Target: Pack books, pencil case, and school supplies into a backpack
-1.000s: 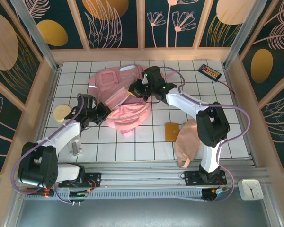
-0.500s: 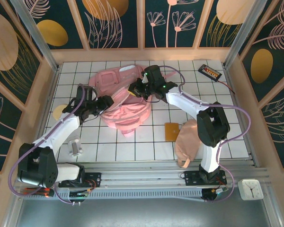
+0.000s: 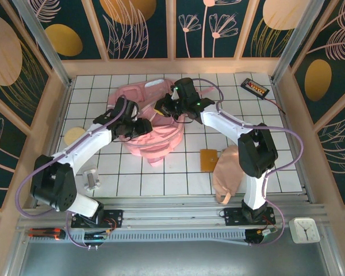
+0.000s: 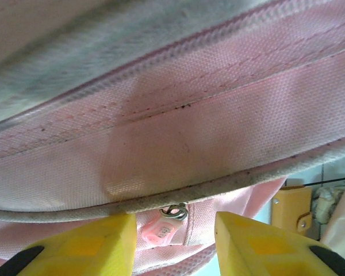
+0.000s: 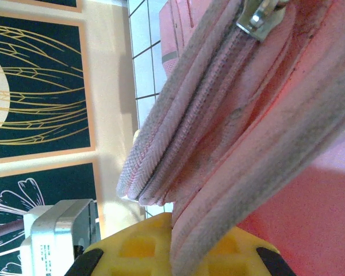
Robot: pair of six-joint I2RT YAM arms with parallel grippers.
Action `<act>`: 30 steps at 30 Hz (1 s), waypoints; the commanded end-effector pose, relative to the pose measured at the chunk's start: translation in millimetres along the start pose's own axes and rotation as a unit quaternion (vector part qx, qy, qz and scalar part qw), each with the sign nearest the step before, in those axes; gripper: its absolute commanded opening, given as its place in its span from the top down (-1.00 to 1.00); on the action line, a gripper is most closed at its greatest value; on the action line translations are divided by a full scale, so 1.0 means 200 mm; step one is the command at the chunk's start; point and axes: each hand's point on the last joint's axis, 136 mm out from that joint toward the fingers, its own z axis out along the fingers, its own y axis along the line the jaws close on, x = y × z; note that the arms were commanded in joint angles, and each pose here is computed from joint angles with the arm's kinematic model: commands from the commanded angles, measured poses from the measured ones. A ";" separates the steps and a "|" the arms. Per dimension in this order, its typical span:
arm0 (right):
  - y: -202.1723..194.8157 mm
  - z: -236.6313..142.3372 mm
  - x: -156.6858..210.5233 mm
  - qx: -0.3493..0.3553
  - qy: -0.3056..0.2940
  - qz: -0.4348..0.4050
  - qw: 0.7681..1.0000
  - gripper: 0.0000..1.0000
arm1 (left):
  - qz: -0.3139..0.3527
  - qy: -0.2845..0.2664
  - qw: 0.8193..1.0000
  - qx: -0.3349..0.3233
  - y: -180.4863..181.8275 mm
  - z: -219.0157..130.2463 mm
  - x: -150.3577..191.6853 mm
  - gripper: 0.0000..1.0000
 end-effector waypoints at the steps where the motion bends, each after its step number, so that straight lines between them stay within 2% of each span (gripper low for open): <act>1: 0.24 -0.04 0.02 -0.066 0.009 -0.038 0.997 1.00 | 0.025 0.001 0.999 -0.032 0.01 0.02 -0.02 0.21; 11: 0.25 -0.04 0.02 -0.070 0.010 -0.040 0.997 1.00 | 0.045 0.011 0.998 -0.051 0.00 0.09 -0.02 0.29; 13: 0.26 -0.04 0.02 -0.070 0.010 -0.040 0.997 1.00 | 0.049 0.011 0.997 -0.057 0.00 0.10 -0.02 0.38; 15: 0.26 -0.04 0.01 -0.070 0.009 -0.041 0.997 1.00 | 0.051 0.012 0.997 -0.062 0.01 0.11 -0.02 0.57; 20: 0.25 -0.03 0.01 -0.069 0.009 -0.038 0.997 1.00 | 0.057 0.014 0.996 -0.072 0.02 0.09 -0.02 0.74; 24: 0.25 -0.03 0.00 -0.069 0.007 -0.039 0.997 1.00 | 0.062 0.016 0.995 -0.080 0.04 0.07 -0.01 1.00; 30: 0.19 -0.08 -0.05 -0.044 -0.010 -0.044 0.998 1.00 | 0.087 0.017 0.990 -0.114 0.10 -0.02 0.00 1.00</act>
